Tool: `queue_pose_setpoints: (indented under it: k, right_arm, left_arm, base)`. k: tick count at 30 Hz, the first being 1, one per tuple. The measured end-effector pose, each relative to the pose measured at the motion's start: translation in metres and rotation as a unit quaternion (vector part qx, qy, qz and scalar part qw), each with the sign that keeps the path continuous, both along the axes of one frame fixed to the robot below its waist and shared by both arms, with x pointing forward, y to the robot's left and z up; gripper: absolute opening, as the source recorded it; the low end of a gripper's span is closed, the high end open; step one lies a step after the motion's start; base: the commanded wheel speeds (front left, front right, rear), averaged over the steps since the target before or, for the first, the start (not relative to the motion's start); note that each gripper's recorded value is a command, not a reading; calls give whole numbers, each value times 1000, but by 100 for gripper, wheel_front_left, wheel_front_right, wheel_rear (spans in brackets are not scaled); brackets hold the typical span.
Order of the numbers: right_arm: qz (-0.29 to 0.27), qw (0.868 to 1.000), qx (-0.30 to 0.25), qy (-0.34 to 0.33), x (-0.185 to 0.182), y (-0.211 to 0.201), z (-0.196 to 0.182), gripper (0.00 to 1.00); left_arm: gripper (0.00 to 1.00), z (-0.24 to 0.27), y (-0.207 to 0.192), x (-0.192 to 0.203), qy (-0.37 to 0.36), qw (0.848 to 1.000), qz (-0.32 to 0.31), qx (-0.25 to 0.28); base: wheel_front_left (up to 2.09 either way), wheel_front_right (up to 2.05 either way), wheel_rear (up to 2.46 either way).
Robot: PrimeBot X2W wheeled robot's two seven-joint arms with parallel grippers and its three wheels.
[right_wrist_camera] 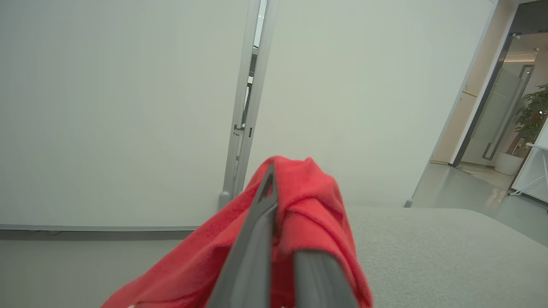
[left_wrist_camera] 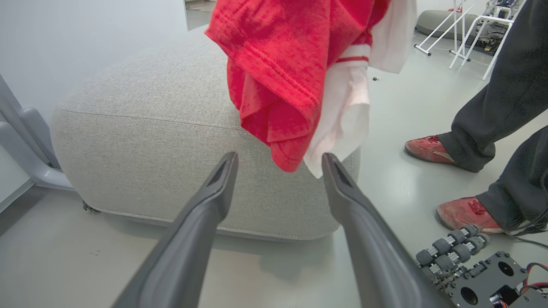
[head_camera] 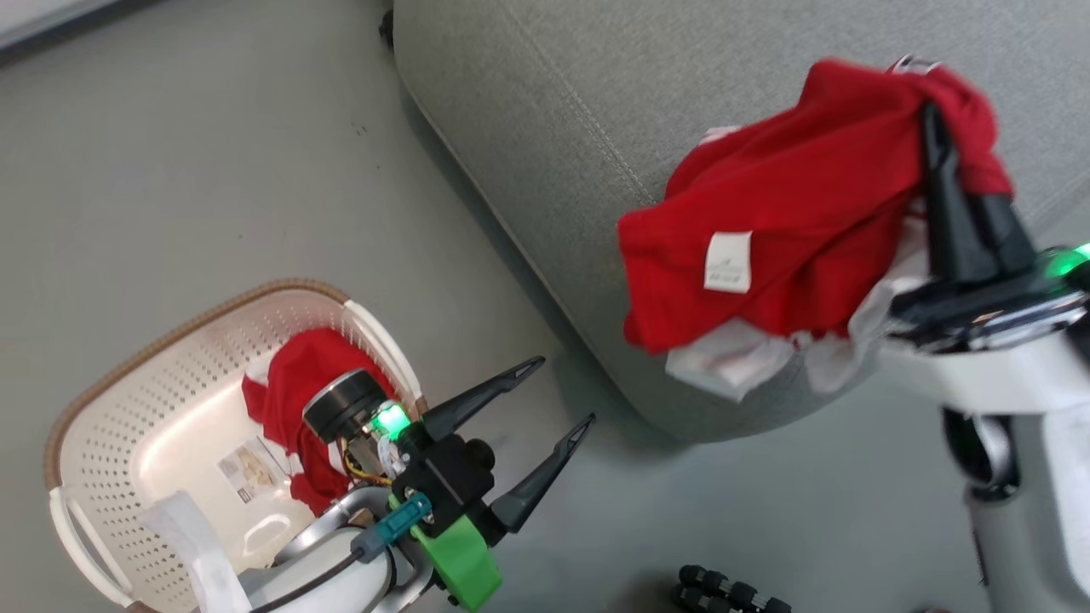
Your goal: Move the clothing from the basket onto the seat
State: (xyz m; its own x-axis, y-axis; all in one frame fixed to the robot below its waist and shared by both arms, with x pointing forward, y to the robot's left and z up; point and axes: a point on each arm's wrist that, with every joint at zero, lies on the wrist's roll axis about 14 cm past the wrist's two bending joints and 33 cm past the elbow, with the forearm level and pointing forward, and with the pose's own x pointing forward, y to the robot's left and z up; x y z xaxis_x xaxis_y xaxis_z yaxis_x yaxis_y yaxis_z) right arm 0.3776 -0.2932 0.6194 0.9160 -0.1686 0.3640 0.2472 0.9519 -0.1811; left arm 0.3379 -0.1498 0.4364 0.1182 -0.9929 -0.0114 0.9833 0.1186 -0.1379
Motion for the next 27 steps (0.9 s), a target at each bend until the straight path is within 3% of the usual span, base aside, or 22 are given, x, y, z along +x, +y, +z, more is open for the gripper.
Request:
queue_pose_setpoints:
  k: [7,12,16,21,22,23,24,27]
  right_arm:
    - [-22,994,-99,-29,53,-52,43,0]
    - [-37,990,-129,-42,95,-84,60,0]
    - [-53,992,-115,3,128,-107,22,0]
    - [-68,989,-59,118,152,-117,-88,0]
    - [-74,987,-47,135,152,-118,-106,13]
    - [-77,985,-33,152,152,-117,-125,36]
    - [-77,982,-25,170,152,-114,-143,100]
    - [-76,975,6,207,144,-100,-186,100]
  left_arm:
    - [100,-25,4,13,5,1000,-6,-17]
    - [100,-51,11,25,24,1000,5,-12]
    - [100,-64,17,35,22,1000,16,-13]
    - [100,-88,32,46,31,998,46,10]
    - [100,-91,33,47,36,998,51,13]
    - [100,-95,36,47,40,997,56,18]
    - [100,-97,38,47,44,997,62,20]
    - [100,-96,43,53,49,995,81,18]
  base:
    - [0,0,0]
    - [0,0,0]
    - [0,0,0]
    - [0,0,0]
    - [0,0,0]
    - [0,0,0]
    - [0,0,0]
    - [0,0,0]
